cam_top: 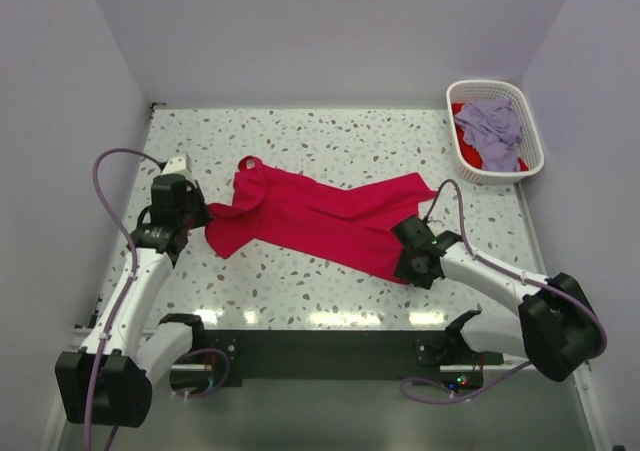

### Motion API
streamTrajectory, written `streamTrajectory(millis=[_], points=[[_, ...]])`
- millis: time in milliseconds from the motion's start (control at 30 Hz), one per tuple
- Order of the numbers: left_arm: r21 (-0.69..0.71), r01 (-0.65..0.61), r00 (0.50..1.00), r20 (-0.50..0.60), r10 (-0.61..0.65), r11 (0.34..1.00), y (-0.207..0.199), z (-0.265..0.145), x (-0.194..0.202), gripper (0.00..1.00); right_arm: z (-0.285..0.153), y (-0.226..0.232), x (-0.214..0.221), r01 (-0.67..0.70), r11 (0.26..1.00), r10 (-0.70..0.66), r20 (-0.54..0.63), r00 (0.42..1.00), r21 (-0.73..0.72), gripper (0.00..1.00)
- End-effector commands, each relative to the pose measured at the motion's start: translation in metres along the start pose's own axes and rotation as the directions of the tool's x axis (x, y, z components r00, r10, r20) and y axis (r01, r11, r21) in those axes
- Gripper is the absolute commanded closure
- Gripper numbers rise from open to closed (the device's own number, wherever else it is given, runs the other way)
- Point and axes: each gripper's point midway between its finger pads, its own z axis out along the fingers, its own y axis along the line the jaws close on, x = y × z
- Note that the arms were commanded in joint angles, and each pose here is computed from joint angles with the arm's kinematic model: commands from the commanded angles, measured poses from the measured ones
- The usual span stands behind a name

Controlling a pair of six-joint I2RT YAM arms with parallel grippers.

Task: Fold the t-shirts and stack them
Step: Flatten the tshirt out

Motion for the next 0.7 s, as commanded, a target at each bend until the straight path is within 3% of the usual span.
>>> streamTrajectory(millis=[0,133,300,467,667], points=[[0.023,0.005,0.998,0.057,-0.006,1.000,-0.004,-0.002,-0.014,1.00,0.012,-0.001,0.007,-0.034,0.999,0.034,-0.008,0.999,0.009,0.53],[0.022,0.007,0.998,0.059,-0.008,1.000,-0.003,-0.002,-0.015,1.00,0.017,0.000,0.013,-0.019,1.000,0.020,-0.043,0.999,0.013,0.58],[0.019,0.009,0.998,0.055,-0.010,1.000,-0.002,-0.001,-0.014,1.00,0.022,0.000,0.025,-0.024,1.000,0.024,-0.085,0.996,-0.003,0.73],[0.049,0.034,0.999,0.003,-0.034,0.998,-0.009,0.005,-0.003,1.00,0.017,0.000,0.024,-0.021,1.000,0.020,-0.080,0.997,-0.014,1.00],[0.097,0.098,0.992,-0.086,-0.090,0.990,-0.027,0.029,-0.013,1.00,-0.018,0.027,-0.051,0.026,0.999,-0.023,0.077,0.997,-0.039,1.00]])
